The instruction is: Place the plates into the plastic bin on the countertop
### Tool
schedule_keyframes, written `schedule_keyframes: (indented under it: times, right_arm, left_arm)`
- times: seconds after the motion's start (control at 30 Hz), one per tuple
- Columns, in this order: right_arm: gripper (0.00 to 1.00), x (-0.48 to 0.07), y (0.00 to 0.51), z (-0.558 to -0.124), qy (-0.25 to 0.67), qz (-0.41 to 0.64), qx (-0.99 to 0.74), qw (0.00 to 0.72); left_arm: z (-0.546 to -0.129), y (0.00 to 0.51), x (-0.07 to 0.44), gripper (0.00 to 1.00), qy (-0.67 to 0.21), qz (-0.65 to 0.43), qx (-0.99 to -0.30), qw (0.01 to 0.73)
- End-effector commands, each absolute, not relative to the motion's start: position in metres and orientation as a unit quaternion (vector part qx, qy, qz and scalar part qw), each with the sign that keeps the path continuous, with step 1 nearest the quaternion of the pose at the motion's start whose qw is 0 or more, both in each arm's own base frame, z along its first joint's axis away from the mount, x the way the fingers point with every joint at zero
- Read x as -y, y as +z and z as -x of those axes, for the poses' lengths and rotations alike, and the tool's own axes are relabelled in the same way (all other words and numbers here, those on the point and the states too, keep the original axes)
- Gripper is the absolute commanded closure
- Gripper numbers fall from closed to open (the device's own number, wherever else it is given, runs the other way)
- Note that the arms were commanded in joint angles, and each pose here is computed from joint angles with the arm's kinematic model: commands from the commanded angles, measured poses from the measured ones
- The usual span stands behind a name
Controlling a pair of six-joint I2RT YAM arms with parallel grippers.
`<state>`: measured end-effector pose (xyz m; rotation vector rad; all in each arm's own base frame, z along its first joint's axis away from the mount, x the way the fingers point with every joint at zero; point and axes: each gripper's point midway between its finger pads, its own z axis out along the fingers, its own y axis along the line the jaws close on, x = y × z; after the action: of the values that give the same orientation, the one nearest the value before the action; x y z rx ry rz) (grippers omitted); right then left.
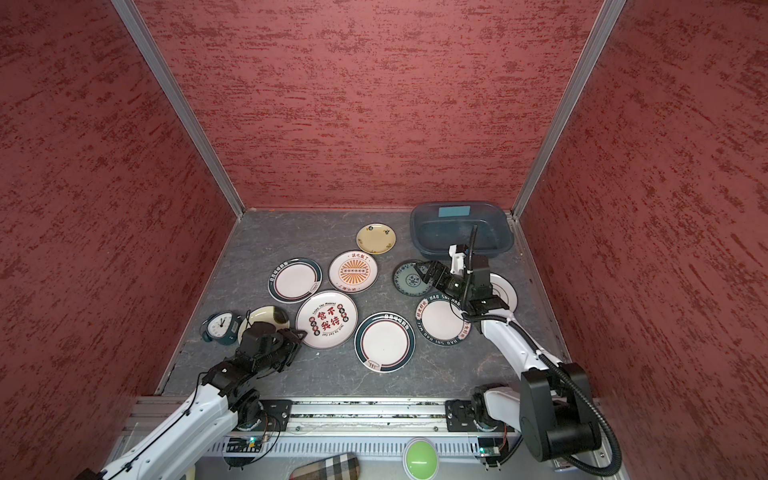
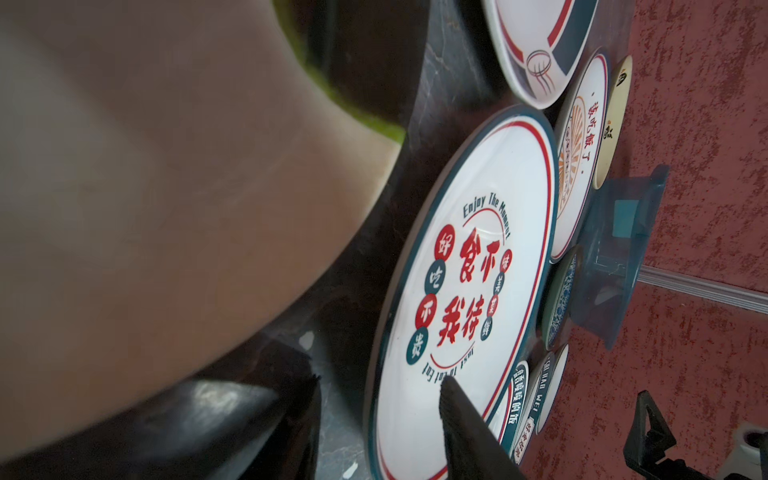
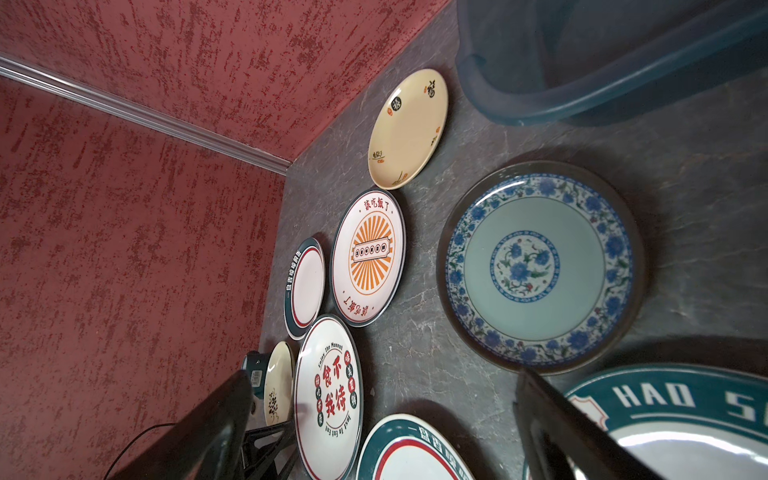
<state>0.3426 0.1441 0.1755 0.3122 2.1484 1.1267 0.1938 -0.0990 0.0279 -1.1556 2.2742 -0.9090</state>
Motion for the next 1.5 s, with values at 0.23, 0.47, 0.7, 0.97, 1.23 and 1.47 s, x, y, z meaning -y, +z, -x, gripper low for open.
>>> schedule_keyframes:
  times: [0.23, 0.47, 0.7, 0.97, 1.23, 1.47]
  right_arm:
    - [0.01, -0.142, 0.179, -0.351, 0.422, -0.121, -0.828, 0.35]
    - [0.01, -0.142, 0.177, -0.35, 0.421, -0.123, -0.828, 0.348]
    - [0.01, -0.142, 0.174, -0.349, 0.419, -0.126, -0.832, 0.342]
    - [0.01, -0.142, 0.173, -0.348, 0.419, -0.126, -0.832, 0.343]
    - [0.01, -0.143, 0.18, -0.348, 0.425, -0.122, -0.826, 0.349]
    - [0.01, -0.144, 0.18, -0.347, 0.433, -0.128, -0.823, 0.345]
  left_arm:
    - [-0.169, -0.023, 0.082, 0.66, -0.259, 0.443, -0.84, 0.176]
    - [-0.164, -0.028, 0.076, 0.78, -0.237, 0.443, -0.846, 0.176]
    - [-0.163, -0.029, 0.075, 0.9, -0.233, 0.439, -0.85, 0.176]
    - [-0.162, -0.029, 0.074, 1.0, -0.232, 0.438, -0.851, 0.175]
    - [-0.173, 0.001, 0.085, 1.0, -0.265, 0.414, -0.85, 0.192]
    - [-0.191, 0.048, 0.097, 1.0, -0.317, 0.382, -0.836, 0.233]
